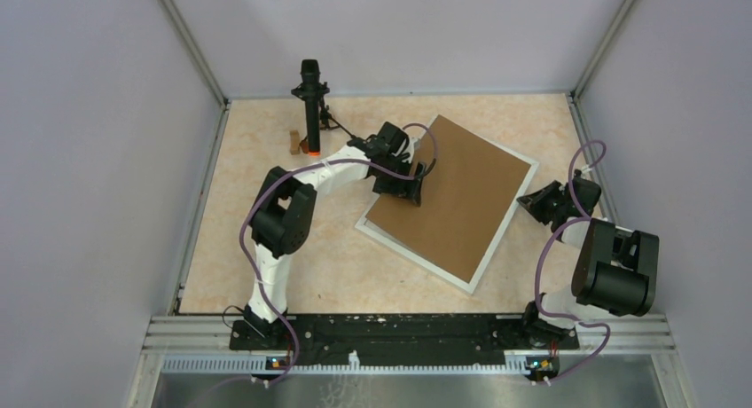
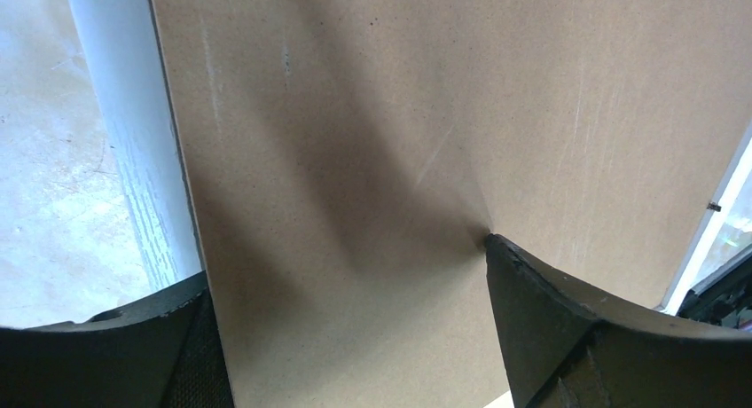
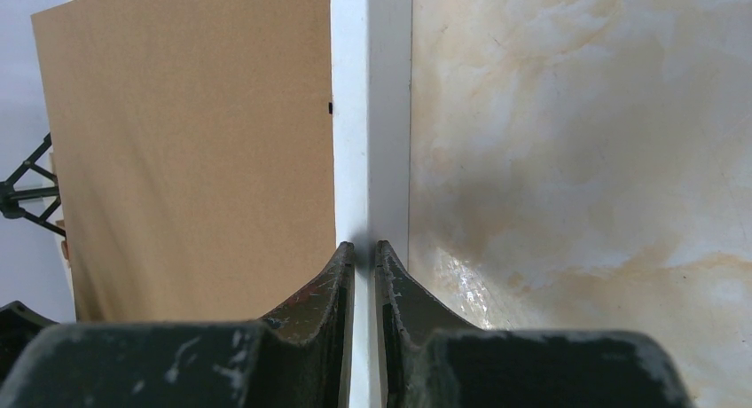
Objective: Put the photo into the frame
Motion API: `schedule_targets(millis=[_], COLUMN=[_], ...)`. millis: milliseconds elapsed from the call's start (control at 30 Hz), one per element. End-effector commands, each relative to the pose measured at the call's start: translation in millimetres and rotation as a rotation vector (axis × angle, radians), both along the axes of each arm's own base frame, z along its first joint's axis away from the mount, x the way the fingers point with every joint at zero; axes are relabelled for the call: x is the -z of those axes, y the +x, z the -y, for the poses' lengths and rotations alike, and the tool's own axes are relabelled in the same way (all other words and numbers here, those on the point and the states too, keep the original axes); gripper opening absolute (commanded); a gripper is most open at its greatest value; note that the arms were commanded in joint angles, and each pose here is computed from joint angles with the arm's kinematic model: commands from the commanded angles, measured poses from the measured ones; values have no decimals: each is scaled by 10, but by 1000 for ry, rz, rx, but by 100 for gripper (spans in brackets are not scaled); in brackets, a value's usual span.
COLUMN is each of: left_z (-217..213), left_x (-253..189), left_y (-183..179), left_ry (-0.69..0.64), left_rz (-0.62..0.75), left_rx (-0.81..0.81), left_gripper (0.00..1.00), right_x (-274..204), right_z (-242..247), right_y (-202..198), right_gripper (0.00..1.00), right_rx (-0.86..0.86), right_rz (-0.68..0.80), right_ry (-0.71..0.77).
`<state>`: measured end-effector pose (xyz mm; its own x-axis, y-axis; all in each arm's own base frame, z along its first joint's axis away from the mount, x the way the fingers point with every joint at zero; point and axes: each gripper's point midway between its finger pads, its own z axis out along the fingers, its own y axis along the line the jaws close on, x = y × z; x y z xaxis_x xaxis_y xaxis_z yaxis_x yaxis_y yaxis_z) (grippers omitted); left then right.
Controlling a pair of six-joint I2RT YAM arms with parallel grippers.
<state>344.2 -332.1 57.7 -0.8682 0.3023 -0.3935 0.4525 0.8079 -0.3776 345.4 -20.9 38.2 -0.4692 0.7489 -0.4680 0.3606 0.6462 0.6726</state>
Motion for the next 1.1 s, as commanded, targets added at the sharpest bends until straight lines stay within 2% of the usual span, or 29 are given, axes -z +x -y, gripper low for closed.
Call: schedule_targets(millis=[0,233,1067], left_z=[30,27,45], left_x=[-41,-32,-62], left_y=[111,103,97], left_ry=[91,121,172], left_rz=[146,164,202], left_rx=[37,36,13], left_gripper=[88,99,99], right_x=[174,171,198], right_z=[-467,-466,-488], right_y=[-274,-269,-278], right_gripper=[10,10,10], right_rx=[-157,-159,-166], right_rz=[-85,-82,-84], right_ry=[110,110,121])
